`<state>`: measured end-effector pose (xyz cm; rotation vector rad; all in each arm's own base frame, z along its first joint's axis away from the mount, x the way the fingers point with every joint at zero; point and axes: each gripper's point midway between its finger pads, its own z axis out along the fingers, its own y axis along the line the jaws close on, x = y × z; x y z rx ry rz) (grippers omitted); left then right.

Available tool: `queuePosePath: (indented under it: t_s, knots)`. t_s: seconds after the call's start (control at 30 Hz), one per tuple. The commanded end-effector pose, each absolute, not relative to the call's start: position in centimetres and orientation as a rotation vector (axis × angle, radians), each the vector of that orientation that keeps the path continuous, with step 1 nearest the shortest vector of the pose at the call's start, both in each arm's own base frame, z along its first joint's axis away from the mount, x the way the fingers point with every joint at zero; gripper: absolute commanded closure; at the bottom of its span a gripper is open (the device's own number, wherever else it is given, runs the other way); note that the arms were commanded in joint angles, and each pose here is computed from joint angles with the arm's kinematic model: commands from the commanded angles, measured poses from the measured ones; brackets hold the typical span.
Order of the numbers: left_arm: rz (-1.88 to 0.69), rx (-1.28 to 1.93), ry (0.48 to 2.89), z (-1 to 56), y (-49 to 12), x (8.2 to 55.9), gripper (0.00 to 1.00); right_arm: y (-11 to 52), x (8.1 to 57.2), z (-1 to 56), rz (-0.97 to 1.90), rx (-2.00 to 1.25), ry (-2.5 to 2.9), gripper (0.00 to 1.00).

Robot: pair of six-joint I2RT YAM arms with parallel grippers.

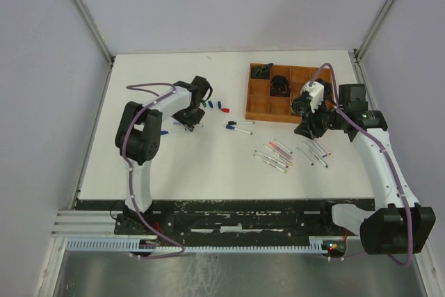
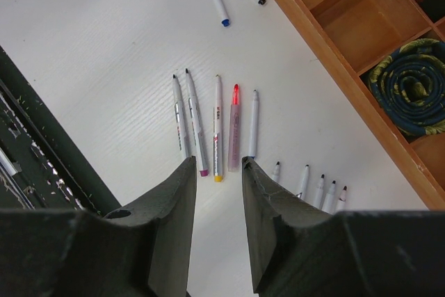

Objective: Open the pen caps
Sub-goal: Pick up the pen from the center of the board.

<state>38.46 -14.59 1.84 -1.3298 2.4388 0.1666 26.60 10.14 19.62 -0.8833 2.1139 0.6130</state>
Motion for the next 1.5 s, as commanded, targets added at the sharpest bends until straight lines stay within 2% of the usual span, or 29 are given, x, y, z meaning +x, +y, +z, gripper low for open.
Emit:
queuePosePath:
  t_s: [0.0,0.27,0.43,0.7,0.8,0.93,1.47]
  knots:
    - [0.153,-1.406,2.405,1.9,-14.6,39.0,0.48,10.3,26.8,20.0,0.602,-0.893,2.085,0.60]
    - [0.181,-1.408,2.459,0.5,-14.4,38.3,0.63,10.4,26.8,20.1,0.606,-0.897,2.080,0.60]
    - [0.204,-1.399,2.481,-0.4,-14.4,37.9,0.67,10.4,26.8,20.0,0.606,-0.898,2.081,0.60]
    - [0.195,-1.371,2.517,-0.6,-14.6,37.7,0.85,10.4,26.8,20.0,0.609,-0.899,2.083,0.59]
    - [0.185,-1.346,2.525,-0.2,-14.5,37.4,0.94,10.4,26.8,20.0,0.609,-0.901,2.083,0.59]
    - [0.140,-1.313,2.533,0.4,-14.6,37.1,0.97,10.4,26.8,19.9,0.612,-0.900,2.085,0.59]
    - [-0.006,-1.097,2.512,4.2,-14.6,36.6,0.97,11.2,26.3,20.0,0.678,-0.916,2.070,0.59]
